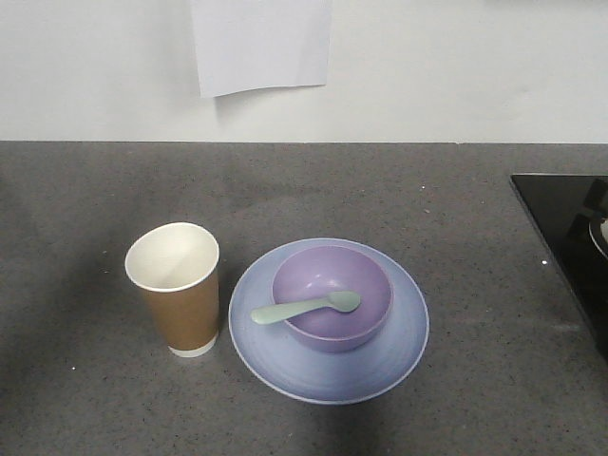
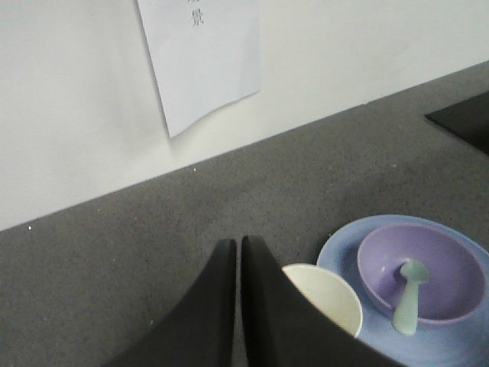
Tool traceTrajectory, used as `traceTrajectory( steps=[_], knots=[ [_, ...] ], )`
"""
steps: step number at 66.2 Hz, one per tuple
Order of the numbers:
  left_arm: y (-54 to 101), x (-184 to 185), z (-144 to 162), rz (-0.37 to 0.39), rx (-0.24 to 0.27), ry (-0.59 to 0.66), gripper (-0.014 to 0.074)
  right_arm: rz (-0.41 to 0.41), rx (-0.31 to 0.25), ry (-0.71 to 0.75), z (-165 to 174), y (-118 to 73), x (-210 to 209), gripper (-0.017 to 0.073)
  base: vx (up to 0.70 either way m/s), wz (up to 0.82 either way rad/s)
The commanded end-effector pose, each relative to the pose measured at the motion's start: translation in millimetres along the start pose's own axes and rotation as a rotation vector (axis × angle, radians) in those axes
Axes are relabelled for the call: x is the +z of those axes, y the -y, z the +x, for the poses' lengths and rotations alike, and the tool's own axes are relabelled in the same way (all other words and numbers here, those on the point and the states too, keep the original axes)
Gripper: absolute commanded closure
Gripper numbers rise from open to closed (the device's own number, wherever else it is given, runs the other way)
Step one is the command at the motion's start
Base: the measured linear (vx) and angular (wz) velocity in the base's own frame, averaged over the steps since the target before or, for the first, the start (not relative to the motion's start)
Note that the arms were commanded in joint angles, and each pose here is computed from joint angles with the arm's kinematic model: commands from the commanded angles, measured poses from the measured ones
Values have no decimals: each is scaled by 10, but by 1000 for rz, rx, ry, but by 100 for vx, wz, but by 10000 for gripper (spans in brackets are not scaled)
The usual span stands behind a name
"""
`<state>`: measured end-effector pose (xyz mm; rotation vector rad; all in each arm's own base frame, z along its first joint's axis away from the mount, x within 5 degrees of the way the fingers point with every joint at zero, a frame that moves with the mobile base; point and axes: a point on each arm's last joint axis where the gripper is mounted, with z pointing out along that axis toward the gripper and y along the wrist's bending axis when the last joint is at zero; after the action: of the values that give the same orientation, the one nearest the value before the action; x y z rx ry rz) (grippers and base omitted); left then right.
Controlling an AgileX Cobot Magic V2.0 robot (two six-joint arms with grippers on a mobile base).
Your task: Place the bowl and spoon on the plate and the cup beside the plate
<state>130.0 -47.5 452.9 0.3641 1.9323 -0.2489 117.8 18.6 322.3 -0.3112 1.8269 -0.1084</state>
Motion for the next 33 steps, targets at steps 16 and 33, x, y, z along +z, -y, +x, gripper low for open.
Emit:
traceTrajectory(
  steps=[16, 33],
  knots=[
    [-2, 286, 1397, -15, -69, 107, 601, -11, -3, 79, 375, -56, -146, 565, 0, 0],
    [-4, 339, 1653, -12, -139, 183, 601, 9, 4, 71, 400, -28, -195, 565, 0, 0]
  ],
)
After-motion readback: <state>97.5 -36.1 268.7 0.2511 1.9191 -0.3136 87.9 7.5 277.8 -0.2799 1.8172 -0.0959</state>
